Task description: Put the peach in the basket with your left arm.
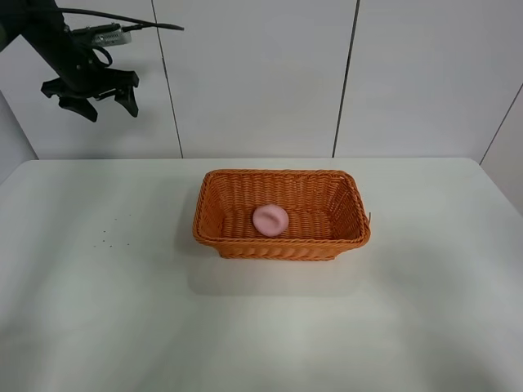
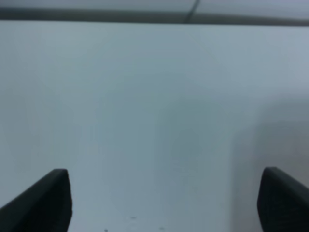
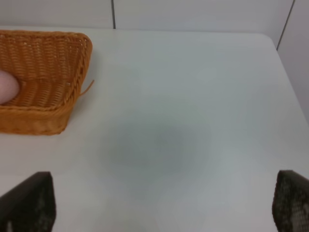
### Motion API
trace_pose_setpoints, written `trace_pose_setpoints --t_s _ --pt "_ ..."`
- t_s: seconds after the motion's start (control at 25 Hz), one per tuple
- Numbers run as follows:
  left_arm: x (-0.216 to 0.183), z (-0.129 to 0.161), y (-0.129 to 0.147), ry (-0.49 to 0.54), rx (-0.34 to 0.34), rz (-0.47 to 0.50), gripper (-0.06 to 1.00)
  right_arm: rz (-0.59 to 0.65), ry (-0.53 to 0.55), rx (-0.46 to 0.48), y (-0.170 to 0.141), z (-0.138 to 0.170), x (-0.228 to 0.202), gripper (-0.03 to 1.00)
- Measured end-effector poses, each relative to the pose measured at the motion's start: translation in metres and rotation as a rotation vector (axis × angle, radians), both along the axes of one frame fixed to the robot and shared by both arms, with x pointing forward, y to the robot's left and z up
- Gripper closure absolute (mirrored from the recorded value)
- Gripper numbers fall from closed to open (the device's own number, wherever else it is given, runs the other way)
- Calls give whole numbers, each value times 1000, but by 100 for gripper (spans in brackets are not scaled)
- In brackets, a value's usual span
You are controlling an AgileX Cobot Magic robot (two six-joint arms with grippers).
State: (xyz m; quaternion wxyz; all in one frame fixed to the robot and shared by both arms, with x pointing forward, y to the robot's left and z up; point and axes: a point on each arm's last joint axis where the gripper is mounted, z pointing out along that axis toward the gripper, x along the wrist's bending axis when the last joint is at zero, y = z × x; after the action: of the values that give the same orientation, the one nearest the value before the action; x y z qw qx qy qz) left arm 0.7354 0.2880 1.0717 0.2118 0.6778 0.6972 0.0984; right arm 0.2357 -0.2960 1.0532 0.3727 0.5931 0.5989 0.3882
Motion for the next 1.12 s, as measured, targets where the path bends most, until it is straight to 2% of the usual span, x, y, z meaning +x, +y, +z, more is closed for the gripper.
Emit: trace_pose_setpoints --t_s 0.12,0.32,0.44,0.68,0.88,1.12 --pt "-12 15 -1 -8 -1 -14 14 0 0 0 0 0 0 27" --pt "-50 29 0 48 27 -62 14 0 0 0 0 0 0 27" --pt "-82 34 2 93 57 -67 14 0 0 0 0 0 0 27" --pt "-167 43 3 165 60 -72 14 0 0 0 0 0 0 27" --pt "-248 33 3 216 63 -81 14 0 0 0 0 0 0 27" --pt "-346 2 3 238 63 -82 14 0 0 0 0 0 0 27"
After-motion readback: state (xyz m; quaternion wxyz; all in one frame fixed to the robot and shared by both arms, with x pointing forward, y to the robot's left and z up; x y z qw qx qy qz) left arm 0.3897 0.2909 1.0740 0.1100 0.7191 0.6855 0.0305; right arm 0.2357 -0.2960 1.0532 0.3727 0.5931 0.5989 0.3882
